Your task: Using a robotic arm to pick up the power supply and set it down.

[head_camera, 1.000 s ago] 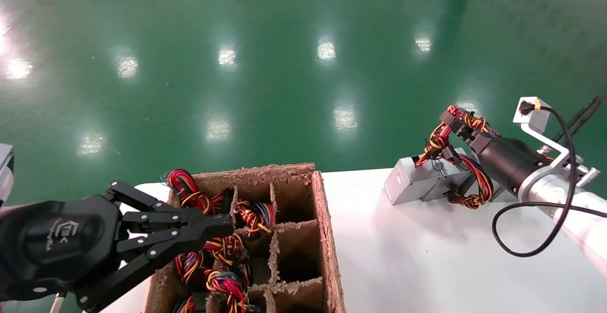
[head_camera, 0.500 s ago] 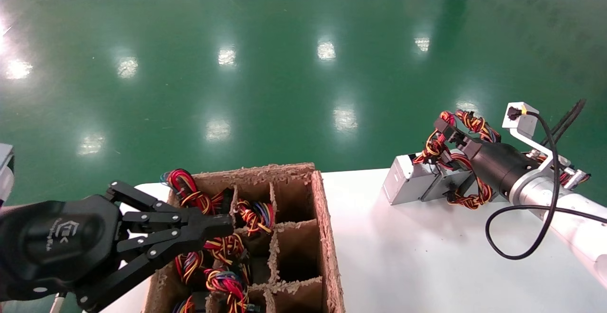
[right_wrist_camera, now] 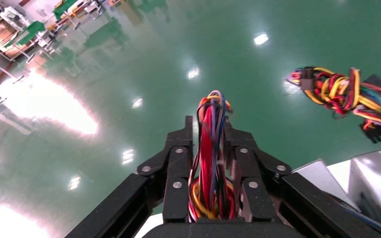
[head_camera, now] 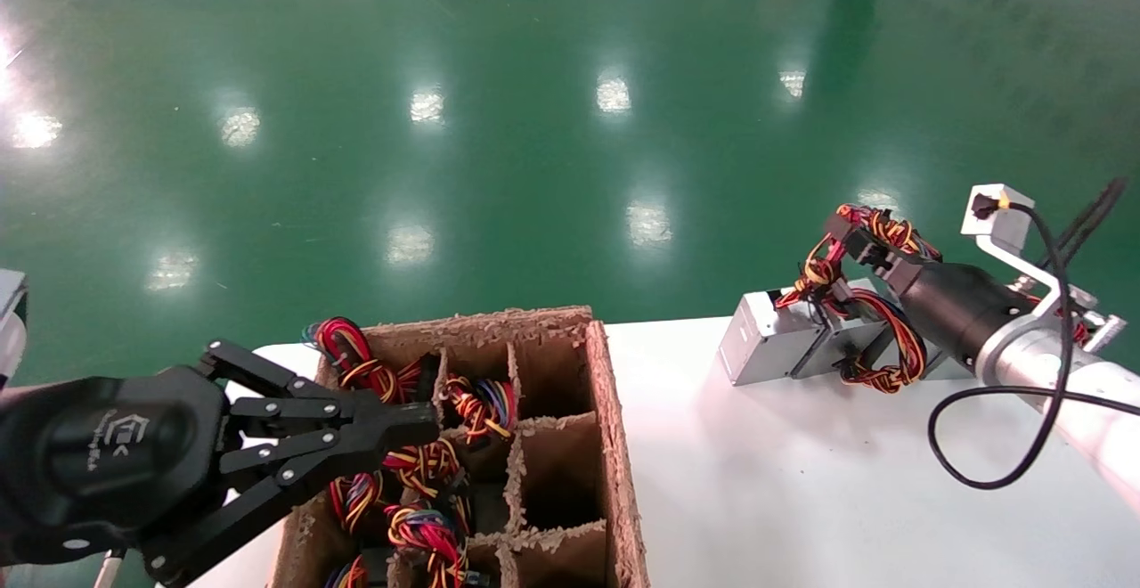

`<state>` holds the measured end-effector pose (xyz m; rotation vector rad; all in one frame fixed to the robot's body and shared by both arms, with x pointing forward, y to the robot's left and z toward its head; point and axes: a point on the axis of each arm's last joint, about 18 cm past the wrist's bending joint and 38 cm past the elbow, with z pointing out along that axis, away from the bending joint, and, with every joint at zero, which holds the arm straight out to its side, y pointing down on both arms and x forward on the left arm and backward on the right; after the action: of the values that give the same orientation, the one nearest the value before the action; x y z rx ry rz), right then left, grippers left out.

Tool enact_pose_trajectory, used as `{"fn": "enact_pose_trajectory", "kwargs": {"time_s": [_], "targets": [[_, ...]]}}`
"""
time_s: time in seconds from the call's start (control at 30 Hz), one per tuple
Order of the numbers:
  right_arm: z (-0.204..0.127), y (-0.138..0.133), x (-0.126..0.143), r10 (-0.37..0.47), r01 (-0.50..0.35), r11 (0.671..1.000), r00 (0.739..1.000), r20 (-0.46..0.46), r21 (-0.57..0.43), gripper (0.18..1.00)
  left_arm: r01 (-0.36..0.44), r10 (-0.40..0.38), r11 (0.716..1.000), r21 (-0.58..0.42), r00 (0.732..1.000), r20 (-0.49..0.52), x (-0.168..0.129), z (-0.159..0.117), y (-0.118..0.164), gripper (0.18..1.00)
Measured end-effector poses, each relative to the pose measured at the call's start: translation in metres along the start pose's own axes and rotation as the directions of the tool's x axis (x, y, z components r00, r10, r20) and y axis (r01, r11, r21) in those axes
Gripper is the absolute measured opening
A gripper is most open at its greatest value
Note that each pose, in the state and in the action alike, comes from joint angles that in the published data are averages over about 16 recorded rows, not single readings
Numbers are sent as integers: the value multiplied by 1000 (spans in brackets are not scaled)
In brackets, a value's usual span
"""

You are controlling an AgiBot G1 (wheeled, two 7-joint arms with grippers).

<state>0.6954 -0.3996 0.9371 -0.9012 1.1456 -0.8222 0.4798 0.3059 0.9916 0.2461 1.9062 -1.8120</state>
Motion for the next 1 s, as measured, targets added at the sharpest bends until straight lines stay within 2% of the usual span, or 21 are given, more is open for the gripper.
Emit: {"fn": "enact_pose_trajectory", "kwargs": {"time_s": [0.33, 0.5, 0.87, 1.0], "targets": [[-5, -4, 7, 14, -14, 1000, 1000, -23, 11, 398, 0, 0, 1000, 0, 1000, 0, 0, 0, 0, 191], [-7, -9, 4, 11, -11, 1000, 1000, -20, 25, 508, 0, 0, 1000, 0, 1000, 0, 0, 0, 0, 191], [-19, -32, -29, -80, 74, 993, 994, 67, 91, 768, 0, 0, 1000, 0, 1000, 0, 0, 0, 0, 191], [-25, -38, -42, -122, 111, 989, 986, 113, 102, 837, 0, 0, 1000, 0, 1000, 0, 0, 0, 0, 191]]}}
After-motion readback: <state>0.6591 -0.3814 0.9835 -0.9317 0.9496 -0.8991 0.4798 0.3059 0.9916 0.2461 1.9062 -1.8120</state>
